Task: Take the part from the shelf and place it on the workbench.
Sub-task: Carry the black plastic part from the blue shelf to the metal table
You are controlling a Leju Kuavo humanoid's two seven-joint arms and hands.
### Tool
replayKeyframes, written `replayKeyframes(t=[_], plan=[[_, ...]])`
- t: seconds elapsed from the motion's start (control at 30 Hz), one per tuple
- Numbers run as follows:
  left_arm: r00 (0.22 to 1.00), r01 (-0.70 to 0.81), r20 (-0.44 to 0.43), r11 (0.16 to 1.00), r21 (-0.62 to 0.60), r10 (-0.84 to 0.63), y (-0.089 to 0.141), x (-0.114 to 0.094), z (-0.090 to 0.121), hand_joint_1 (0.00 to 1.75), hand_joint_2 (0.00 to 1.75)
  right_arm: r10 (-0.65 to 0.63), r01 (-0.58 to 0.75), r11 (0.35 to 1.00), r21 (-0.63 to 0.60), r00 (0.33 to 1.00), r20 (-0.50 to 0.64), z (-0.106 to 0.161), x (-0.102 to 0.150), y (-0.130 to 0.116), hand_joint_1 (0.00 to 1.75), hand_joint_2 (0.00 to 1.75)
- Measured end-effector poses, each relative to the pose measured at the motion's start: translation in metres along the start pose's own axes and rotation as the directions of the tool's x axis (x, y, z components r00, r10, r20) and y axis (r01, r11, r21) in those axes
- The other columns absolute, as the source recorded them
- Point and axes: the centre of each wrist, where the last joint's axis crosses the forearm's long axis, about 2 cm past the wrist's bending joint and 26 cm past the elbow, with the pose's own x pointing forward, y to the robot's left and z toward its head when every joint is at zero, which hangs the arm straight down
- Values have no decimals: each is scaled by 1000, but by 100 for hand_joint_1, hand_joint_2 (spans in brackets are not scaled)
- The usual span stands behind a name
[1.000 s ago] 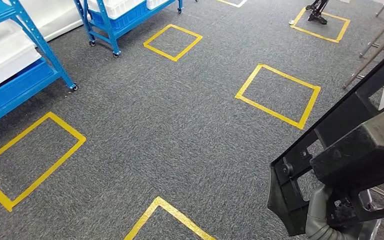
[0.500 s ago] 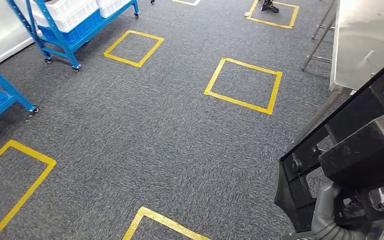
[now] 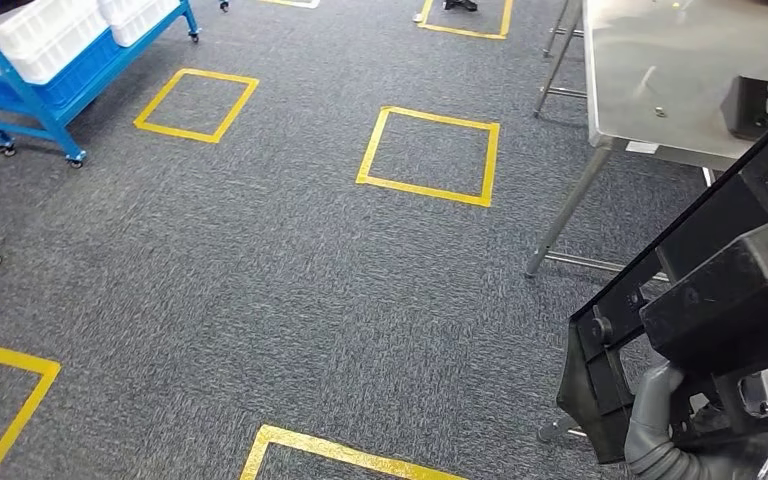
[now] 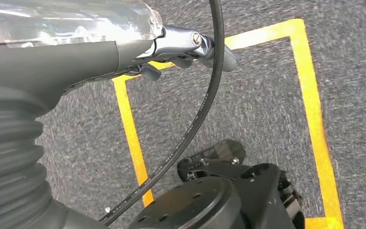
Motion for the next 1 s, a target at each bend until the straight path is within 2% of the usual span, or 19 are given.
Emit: replayKeyframes(t=[0.2, 1.0], plan=[[1000, -2, -5, 1000, 0, 2, 1, 1, -1, 0, 175, 39, -39, 999, -15, 999, 17, -1, 0, 0, 175, 175], [1000, -3, -21, 1000, 7, 3, 0, -1, 1, 0, 175, 61, -61, 998, -19, 997, 38, -4, 2, 2, 175, 175]])
